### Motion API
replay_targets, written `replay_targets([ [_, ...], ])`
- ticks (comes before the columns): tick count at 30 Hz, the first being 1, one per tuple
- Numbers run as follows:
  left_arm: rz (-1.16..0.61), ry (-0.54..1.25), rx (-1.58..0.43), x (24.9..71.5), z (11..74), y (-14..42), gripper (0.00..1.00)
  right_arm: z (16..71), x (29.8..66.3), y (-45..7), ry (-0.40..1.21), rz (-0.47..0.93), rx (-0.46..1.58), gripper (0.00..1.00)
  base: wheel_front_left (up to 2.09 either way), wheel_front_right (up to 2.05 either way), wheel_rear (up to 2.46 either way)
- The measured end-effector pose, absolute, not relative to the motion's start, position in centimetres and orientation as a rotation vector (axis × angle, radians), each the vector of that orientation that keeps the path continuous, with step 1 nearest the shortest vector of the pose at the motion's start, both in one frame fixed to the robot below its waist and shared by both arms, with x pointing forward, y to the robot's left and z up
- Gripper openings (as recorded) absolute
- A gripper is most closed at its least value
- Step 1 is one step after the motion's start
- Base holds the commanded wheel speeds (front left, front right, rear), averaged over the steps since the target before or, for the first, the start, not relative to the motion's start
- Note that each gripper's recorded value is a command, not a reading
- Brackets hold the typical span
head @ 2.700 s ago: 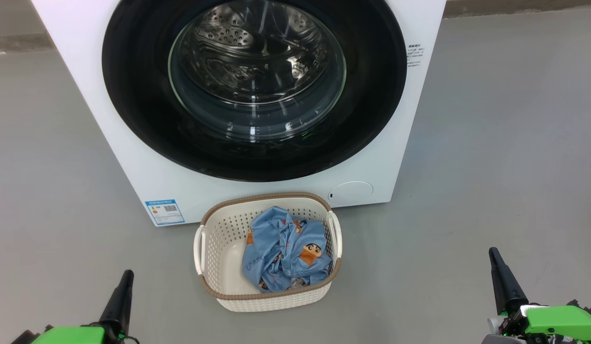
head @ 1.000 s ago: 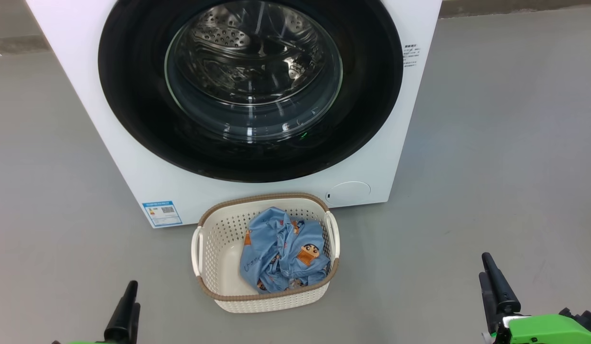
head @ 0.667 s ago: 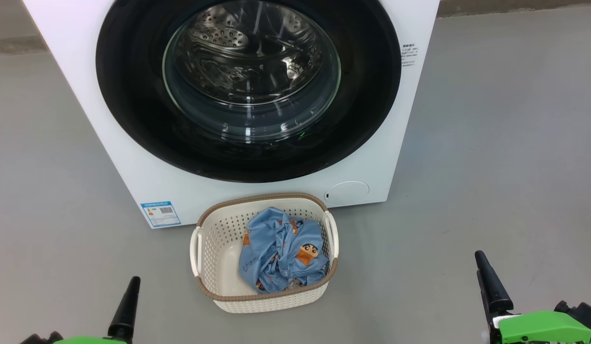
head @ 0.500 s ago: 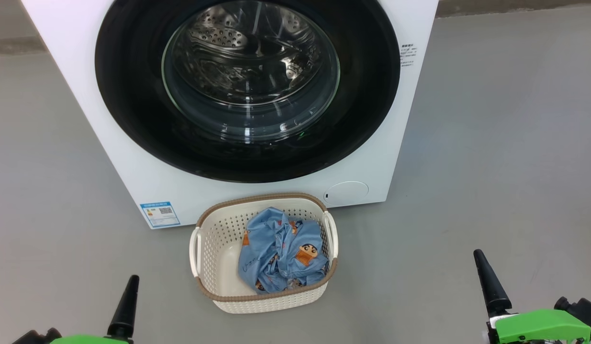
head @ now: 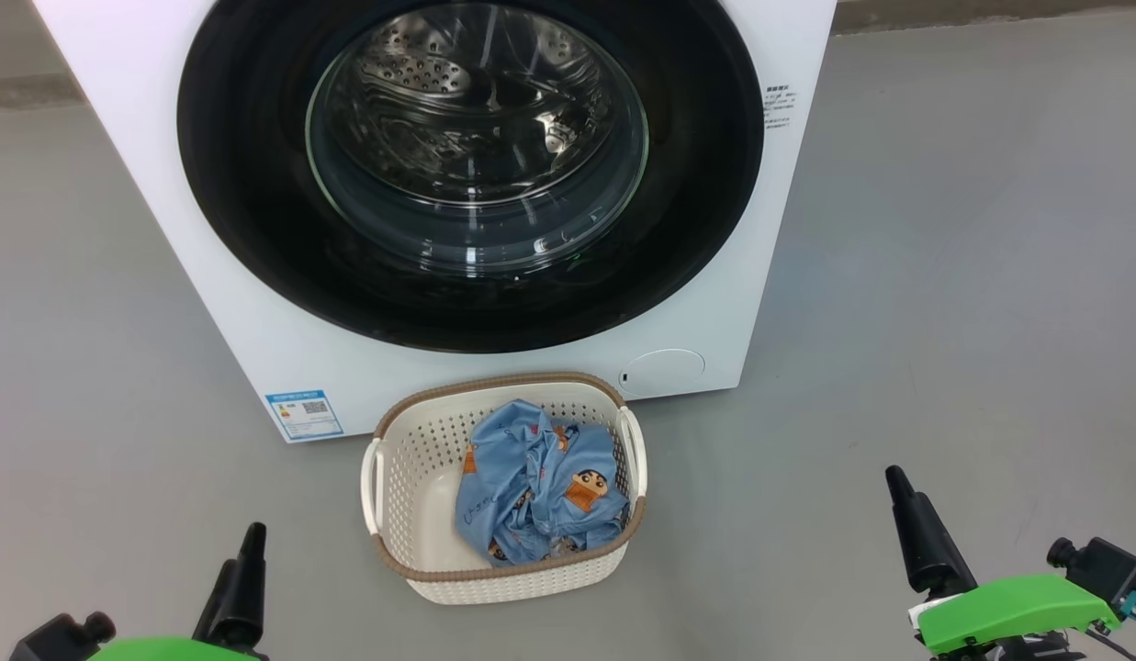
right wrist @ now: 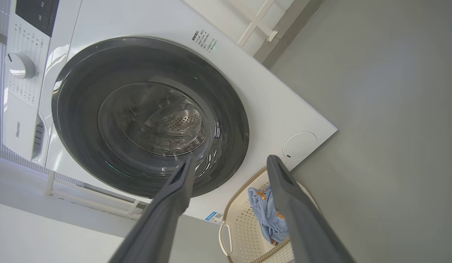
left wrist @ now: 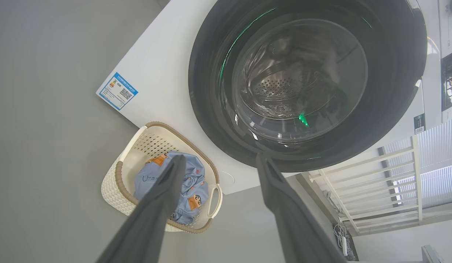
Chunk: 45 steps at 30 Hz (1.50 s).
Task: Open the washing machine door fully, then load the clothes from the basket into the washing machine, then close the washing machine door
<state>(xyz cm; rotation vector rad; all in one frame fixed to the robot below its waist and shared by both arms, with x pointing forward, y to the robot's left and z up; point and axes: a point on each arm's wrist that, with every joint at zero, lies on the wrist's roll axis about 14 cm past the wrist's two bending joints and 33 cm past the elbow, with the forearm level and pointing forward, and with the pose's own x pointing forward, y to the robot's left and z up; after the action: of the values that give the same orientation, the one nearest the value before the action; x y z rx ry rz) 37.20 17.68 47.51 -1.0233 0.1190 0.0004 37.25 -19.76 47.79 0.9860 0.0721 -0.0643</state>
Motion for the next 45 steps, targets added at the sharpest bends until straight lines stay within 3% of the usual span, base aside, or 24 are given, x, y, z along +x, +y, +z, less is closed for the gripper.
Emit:
replay_targets([
  [45, -0.092, -0.027, -0.448, 37.5, 50.9, 17.8, 1.0, 49.7, 38.1, -18.5, 0.004, 0.039, 0.372, 1.0, 0.0, 0.0, 0.0],
])
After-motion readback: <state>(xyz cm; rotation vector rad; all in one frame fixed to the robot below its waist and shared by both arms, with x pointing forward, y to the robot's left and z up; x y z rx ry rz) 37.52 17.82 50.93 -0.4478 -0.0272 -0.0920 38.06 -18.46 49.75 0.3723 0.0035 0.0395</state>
